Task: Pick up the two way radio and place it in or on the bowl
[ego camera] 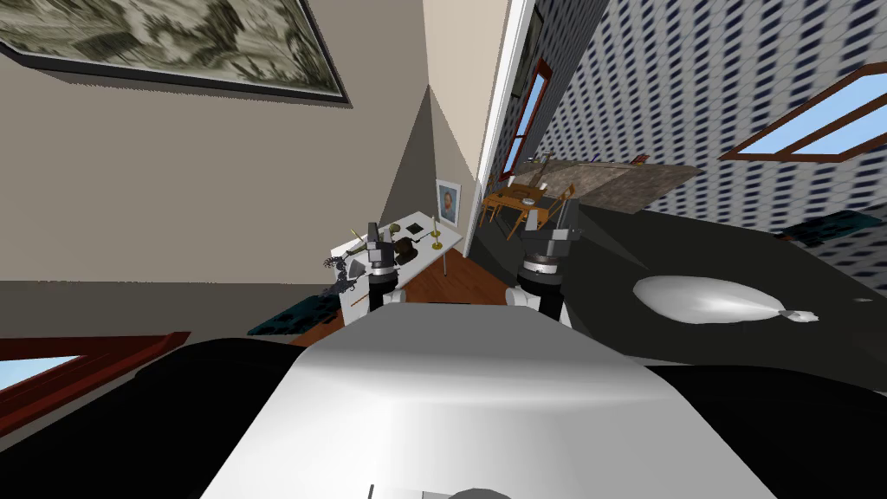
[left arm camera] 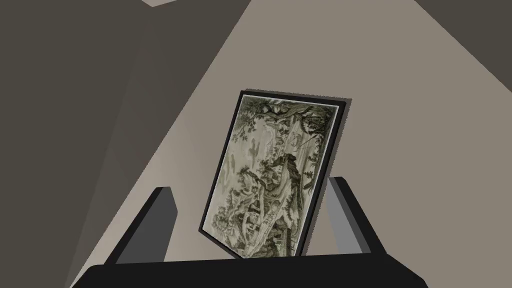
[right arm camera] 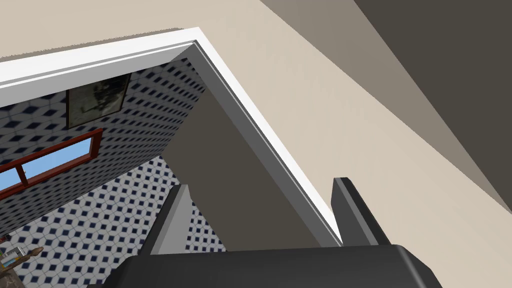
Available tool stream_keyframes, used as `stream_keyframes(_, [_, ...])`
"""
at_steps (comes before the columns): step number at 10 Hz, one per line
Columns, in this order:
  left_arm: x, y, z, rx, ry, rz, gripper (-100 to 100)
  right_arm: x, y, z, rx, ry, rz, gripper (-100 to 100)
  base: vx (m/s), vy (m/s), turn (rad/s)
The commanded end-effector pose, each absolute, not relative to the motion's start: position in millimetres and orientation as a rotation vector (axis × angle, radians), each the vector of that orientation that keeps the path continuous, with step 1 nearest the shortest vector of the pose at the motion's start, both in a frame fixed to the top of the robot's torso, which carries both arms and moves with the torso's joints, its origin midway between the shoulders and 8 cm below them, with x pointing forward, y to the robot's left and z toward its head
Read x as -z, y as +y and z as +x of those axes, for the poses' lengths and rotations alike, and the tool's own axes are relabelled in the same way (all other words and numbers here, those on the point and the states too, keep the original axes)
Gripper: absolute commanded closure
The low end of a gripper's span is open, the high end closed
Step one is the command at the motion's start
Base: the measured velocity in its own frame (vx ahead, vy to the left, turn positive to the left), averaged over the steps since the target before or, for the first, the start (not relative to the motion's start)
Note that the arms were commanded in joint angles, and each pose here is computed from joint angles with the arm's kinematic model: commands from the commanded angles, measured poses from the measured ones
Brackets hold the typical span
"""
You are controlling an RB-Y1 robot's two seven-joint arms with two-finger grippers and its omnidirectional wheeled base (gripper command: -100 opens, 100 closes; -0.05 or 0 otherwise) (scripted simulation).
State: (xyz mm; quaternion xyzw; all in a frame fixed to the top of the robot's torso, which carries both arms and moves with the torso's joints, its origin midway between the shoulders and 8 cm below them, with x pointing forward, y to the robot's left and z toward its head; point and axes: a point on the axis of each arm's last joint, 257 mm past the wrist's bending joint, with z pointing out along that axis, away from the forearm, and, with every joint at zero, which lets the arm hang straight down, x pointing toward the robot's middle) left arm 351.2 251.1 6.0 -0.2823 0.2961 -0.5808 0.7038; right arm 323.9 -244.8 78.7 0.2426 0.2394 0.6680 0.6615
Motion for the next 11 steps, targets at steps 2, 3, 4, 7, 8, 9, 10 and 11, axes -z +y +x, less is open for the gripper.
stream_keyframes(2, [3, 248, 352, 1.265, 0.730, -0.594, -100, -79, -245, 324, -1.511, 0.541, 0.549, 0, -0.007, -0.024, 0.023])
stream_keyframes(3, [7, 247, 353, 1.251, 0.758, -0.585, -100, -79, -245, 324, -1.511, 0.541, 0.549, 0, -0.006, -0.042, 0.025])
stream_keyframes(4, [12, 247, 354, 1.234, 0.786, -0.577, -100, -79, -245, 324, -1.511, 0.541, 0.549, 0, -0.004, -0.046, 0.024])
stream_keyframes(7, [31, 250, 357, 1.167, 0.881, -0.559, -100, -79, -245, 324, -1.511, 0.541, 0.549, 0, -0.005, -0.049, 0.026])
stream_keyframes(8, [39, 251, 358, 1.139, 0.916, -0.555, -100, -79, -245, 324, -1.511, 0.541, 0.549, 0, 0.001, -0.066, 0.038])
stream_keyframes(9, [48, 253, 359, 1.109, 0.953, -0.551, -100, -79, -245, 324, -1.511, 0.541, 0.549, 0, 0.002, -0.070, 0.033])
stream_keyframes(10, [57, 256, 361, 1.076, 0.991, -0.547, -100, -79, -245, 324, -1.511, 0.541, 0.549, 0, 0.006, -0.064, 0.031])
stream_keyframes(11, [68, 260, 362, 1.041, 1.031, -0.544, -100, -79, -245, 324, -1.511, 0.541, 0.549, 0, 0.018, -0.064, 0.021])
